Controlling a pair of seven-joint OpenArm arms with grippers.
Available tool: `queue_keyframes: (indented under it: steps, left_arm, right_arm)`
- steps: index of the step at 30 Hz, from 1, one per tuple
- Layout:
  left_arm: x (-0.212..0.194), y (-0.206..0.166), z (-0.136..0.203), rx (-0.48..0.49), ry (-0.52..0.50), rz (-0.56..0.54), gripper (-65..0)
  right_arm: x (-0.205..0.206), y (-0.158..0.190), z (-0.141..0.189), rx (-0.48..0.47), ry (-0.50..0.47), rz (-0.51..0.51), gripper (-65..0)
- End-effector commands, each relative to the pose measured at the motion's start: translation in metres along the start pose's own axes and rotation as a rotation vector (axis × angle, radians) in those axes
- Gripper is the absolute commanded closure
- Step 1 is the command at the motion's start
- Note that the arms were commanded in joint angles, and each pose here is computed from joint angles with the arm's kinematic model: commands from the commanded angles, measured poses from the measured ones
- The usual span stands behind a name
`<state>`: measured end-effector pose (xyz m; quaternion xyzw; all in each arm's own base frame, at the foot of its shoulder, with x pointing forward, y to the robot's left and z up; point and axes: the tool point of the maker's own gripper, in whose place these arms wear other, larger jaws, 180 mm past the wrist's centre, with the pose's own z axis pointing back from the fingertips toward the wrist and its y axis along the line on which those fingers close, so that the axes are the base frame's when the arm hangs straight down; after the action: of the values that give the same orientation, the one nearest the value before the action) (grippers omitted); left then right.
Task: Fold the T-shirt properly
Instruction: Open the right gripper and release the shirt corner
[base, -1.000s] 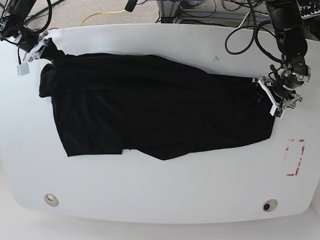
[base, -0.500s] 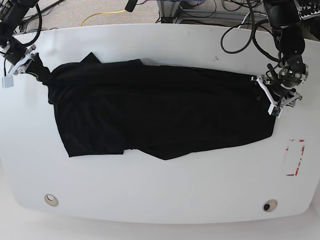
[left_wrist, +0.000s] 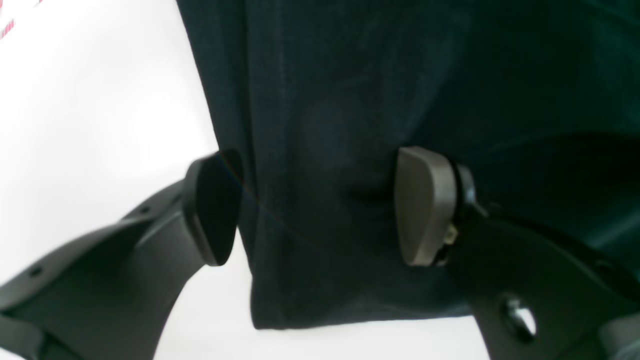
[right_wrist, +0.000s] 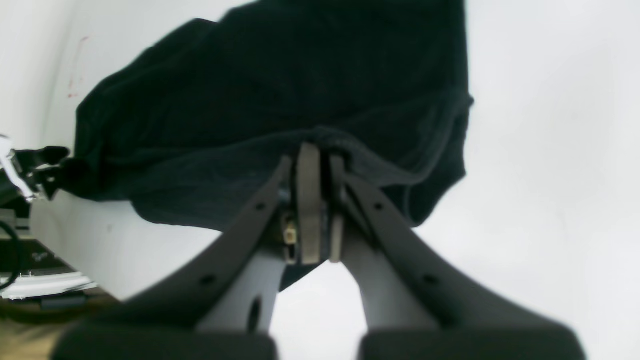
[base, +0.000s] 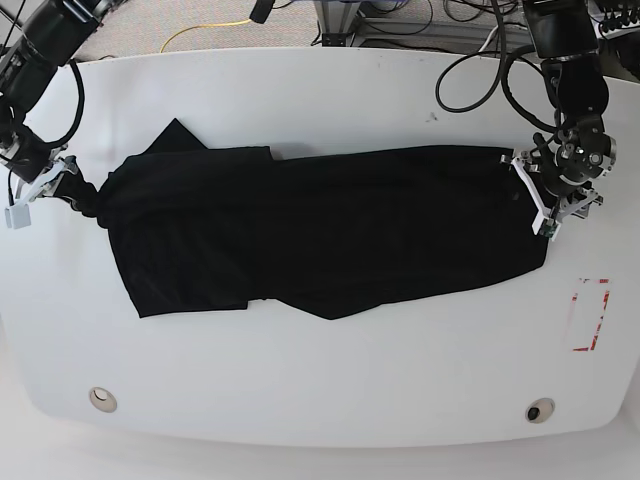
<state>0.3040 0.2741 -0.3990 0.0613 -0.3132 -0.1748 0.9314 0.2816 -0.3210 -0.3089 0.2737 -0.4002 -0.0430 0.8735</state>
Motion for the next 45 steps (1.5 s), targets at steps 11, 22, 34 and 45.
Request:
queue_keyframes:
  steps: [11, 22, 34, 45]
  left_arm:
    - [0.001, 0.009, 0.002, 0.021, -0.009, 0.000, -43.5]
    - [0.013, 0.009, 0.008, 0.026, -0.045, -0.009, -43.3]
    - [0.040, 0.025, 0.022, 0.067, -0.136, 0.062, -43.8]
    - [0.035, 0.025, 0.017, 0.060, -0.118, 0.069, -43.8]
  right_arm:
    - [0.047, -0.031, -0.015, -0.116, -0.054, -0.002, 0.0]
    - [0.027, -0.019, -0.024, -0.057, -0.007, -0.002, 0.0]
    - [-0.023, -0.031, -0.014, -0.083, 0.081, -0.059, 0.0]
    - [-0.051, -0.040, -0.001, -0.113, 0.109, -0.100, -57.9]
